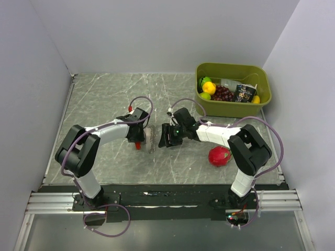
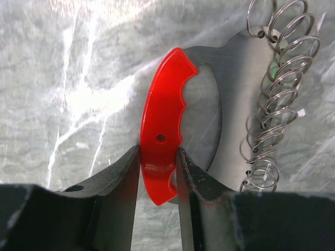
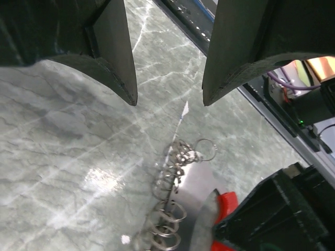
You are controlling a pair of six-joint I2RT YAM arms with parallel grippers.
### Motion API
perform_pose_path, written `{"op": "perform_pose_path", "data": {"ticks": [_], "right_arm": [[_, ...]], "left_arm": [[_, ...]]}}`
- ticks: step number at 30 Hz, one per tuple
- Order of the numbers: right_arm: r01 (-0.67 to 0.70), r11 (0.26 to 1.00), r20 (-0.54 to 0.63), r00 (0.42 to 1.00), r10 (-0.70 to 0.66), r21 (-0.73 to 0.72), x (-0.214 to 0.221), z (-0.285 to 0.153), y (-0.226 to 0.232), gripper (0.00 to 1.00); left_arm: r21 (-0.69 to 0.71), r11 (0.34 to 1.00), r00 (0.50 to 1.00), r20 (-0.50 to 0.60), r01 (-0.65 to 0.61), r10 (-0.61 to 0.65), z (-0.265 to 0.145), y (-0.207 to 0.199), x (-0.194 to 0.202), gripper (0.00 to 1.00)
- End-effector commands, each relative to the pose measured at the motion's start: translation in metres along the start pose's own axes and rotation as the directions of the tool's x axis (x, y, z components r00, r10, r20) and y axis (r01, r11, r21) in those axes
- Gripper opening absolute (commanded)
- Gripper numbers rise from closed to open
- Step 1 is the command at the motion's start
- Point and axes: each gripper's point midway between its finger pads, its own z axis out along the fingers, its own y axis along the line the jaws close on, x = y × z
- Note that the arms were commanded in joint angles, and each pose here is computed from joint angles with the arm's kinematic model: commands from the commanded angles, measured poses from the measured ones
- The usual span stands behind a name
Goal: Put the keys on the keyring
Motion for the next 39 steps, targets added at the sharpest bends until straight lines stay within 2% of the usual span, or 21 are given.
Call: {"op": "perform_pose_path", "data": {"ticks": [1, 13, 16, 17, 20, 23, 27, 33, 39], "right_arm": [[0.046, 0.999, 0.050, 0.998, -0.046, 0.008, -0.012, -0.015, 0.005, 0.60], [0.092, 0.995, 0.080, 0.992, -0.094, 0.025, -0.018, -0.028, 0.008, 0.62], [0.106, 0.994, 0.084, 0.991, -0.108, 0.025, -0.019, -0.029, 0.009, 0.62], [0.108, 0.994, 0.085, 0.990, -0.110, 0.025, -0.020, -0.030, 0.010, 0.63], [0.121, 0.992, 0.082, 0.989, -0.123, 0.026, -0.020, -0.031, 0.010, 0.63], [0.133, 0.991, 0.083, 0.987, -0.134, 0.023, -0.021, -0.032, 0.011, 0.65], [0.146, 0.989, 0.083, 0.986, -0.146, 0.002, -0.021, -0.032, 0.015, 0.67], [0.165, 0.986, 0.083, 0.983, -0.163, -0.018, -0.017, -0.034, 0.018, 0.68], [0.179, 0.984, 0.073, 0.981, -0.177, -0.010, -0.011, -0.036, 0.015, 0.68]], "left_arm": [[-0.081, 0.996, 0.978, -0.209, -0.041, 0.023, -0.002, 0.025, 0.067, 0.33], [-0.084, 0.993, 0.988, -0.136, -0.080, 0.068, -0.028, 0.024, 0.060, 0.37], [-0.081, 0.994, 0.992, -0.103, -0.078, 0.069, -0.037, 0.023, 0.050, 0.47], [-0.074, 0.994, 0.994, -0.088, -0.074, 0.068, -0.040, 0.022, 0.046, 0.58], [-0.068, 0.996, 0.997, -0.044, -0.061, 0.058, -0.050, 0.021, 0.035, 0.72], [-0.049, 0.998, 0.999, -0.013, -0.051, 0.051, -0.058, 0.016, 0.025, 0.79], [0.001, 0.999, 0.999, 0.004, -0.046, 0.046, -0.063, 0.006, 0.018, 0.80], [0.168, 0.986, 1.000, -0.017, 0.007, -0.004, -0.065, -0.015, 0.017, 0.82], [0.353, 0.928, 0.993, -0.040, 0.121, -0.114, -0.073, -0.015, 0.010, 0.81]]}}
